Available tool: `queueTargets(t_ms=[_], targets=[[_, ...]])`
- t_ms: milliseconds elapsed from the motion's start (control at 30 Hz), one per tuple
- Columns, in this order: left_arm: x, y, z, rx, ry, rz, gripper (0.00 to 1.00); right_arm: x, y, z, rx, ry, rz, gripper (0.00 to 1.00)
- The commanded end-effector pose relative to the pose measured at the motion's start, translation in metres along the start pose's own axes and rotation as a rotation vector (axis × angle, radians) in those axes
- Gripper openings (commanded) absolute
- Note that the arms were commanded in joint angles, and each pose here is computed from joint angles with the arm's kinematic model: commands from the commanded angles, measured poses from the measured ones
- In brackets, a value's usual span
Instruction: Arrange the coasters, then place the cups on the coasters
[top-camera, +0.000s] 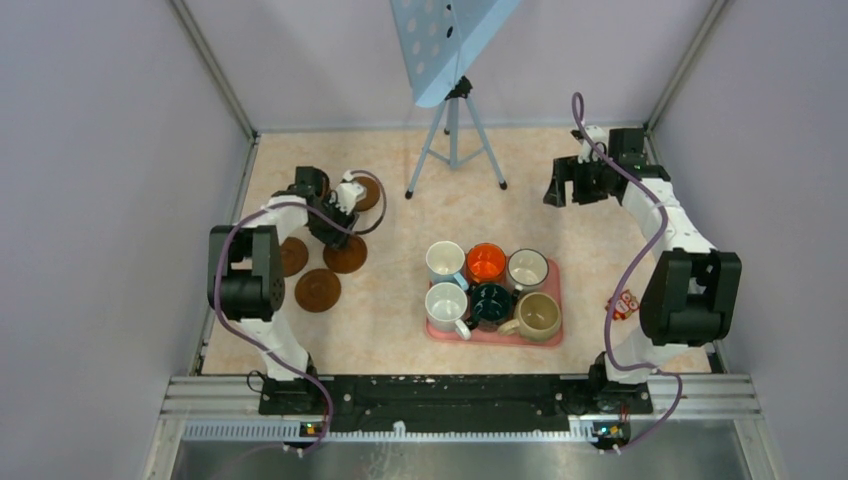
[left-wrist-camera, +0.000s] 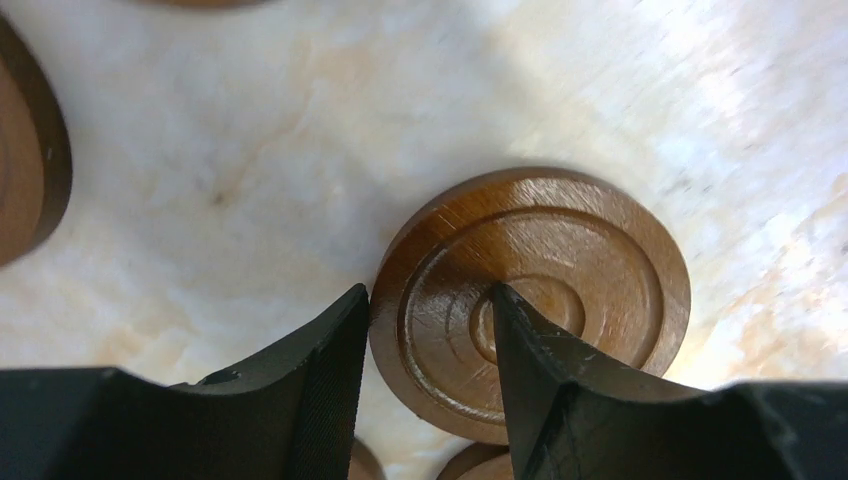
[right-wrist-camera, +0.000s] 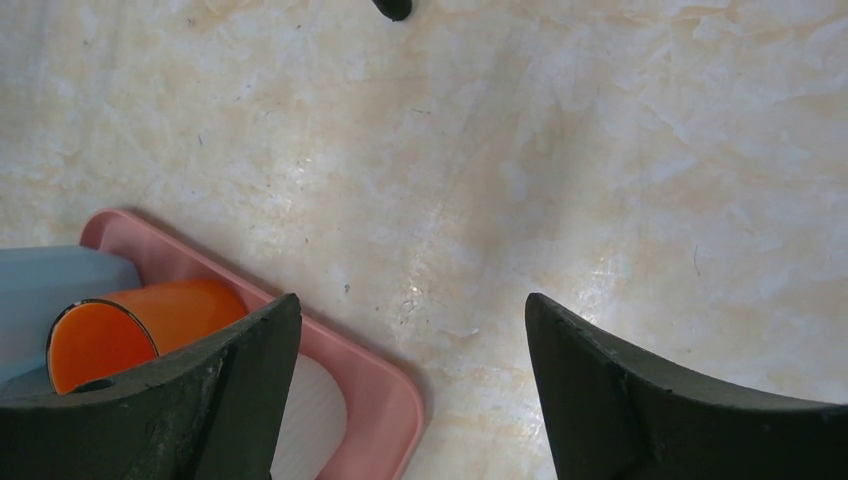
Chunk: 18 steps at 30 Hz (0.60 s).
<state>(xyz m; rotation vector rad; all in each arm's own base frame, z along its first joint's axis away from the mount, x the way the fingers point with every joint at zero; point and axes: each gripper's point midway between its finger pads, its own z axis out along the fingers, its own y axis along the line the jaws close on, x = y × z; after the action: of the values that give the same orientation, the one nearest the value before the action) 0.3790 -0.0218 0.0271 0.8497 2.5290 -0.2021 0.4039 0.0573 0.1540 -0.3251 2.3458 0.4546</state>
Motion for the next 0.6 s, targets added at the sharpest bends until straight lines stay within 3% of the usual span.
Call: queueTargets(t_ms=[0,567], targets=[[-0.016,-0.017,0.017,-0.012,-0.006,0.035,0.54,-0.019,0.000,-0.004,-0.007,-0.032,-0.031,0.81],[-0.041,-0.010,0.029,-0.057,-0.019,-0.013,0.52,-0.020,-0.002,-0.002,-0.002,-0.026,-0.012,0.82]])
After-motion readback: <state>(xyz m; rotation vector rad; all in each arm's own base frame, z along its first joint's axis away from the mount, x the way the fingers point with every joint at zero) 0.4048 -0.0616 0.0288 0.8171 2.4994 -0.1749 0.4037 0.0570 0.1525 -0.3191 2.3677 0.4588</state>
